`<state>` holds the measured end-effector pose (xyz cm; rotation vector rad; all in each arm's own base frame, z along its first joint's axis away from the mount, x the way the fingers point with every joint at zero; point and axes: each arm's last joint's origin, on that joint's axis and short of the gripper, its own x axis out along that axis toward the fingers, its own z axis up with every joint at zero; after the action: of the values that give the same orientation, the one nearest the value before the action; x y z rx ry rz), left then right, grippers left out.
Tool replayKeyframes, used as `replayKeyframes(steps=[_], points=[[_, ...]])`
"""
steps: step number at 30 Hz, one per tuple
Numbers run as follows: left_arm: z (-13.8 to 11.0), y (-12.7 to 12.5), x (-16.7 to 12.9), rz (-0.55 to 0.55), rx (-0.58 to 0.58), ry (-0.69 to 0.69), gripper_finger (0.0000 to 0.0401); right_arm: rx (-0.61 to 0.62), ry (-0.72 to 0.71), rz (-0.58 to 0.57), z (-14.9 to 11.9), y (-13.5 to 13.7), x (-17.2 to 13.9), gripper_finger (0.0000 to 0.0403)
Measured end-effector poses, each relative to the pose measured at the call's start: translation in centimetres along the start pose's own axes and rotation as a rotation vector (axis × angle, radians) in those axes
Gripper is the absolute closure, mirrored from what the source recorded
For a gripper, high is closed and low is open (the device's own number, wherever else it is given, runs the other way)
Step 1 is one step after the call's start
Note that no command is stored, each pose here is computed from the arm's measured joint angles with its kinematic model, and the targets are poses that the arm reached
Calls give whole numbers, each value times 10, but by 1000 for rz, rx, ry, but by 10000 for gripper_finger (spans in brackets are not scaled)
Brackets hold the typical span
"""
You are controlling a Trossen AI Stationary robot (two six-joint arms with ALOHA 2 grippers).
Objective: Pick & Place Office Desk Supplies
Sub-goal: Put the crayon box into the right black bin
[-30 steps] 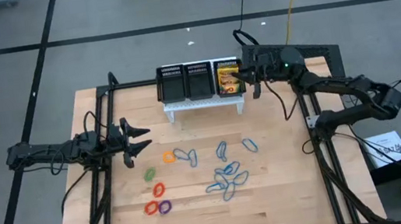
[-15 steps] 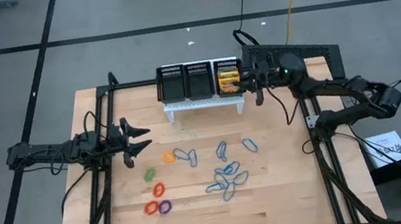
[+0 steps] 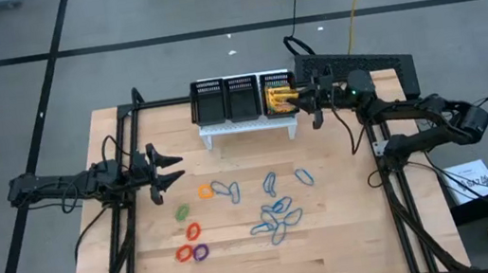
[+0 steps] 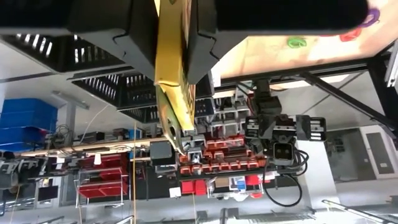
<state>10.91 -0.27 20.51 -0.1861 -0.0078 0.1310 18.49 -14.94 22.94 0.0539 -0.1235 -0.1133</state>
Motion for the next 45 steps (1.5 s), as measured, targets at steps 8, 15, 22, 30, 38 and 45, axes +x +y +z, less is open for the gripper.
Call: replayKeyframes(steps=[8, 15, 22, 30, 38, 45], points=[[0, 0, 0, 0, 0, 0, 185, -9, 2, -4, 0, 0, 0, 359], [0, 0, 0, 0, 0, 0, 185, -105, -2, -79, 0, -2, 0, 322], [0, 0, 0, 0, 0, 0, 185, -111, 3, -89, -1, -2, 1, 253], [0, 0, 0, 0, 0, 0, 185, -223, -11, -189, 0, 2, 5, 191], [0, 0, 0, 0, 0, 0, 185, -169, -99, -150, 8, 8, 7, 177], [0, 0, 0, 0, 0, 0, 185, -181, -103, -138, 10, 9, 8, 181]])
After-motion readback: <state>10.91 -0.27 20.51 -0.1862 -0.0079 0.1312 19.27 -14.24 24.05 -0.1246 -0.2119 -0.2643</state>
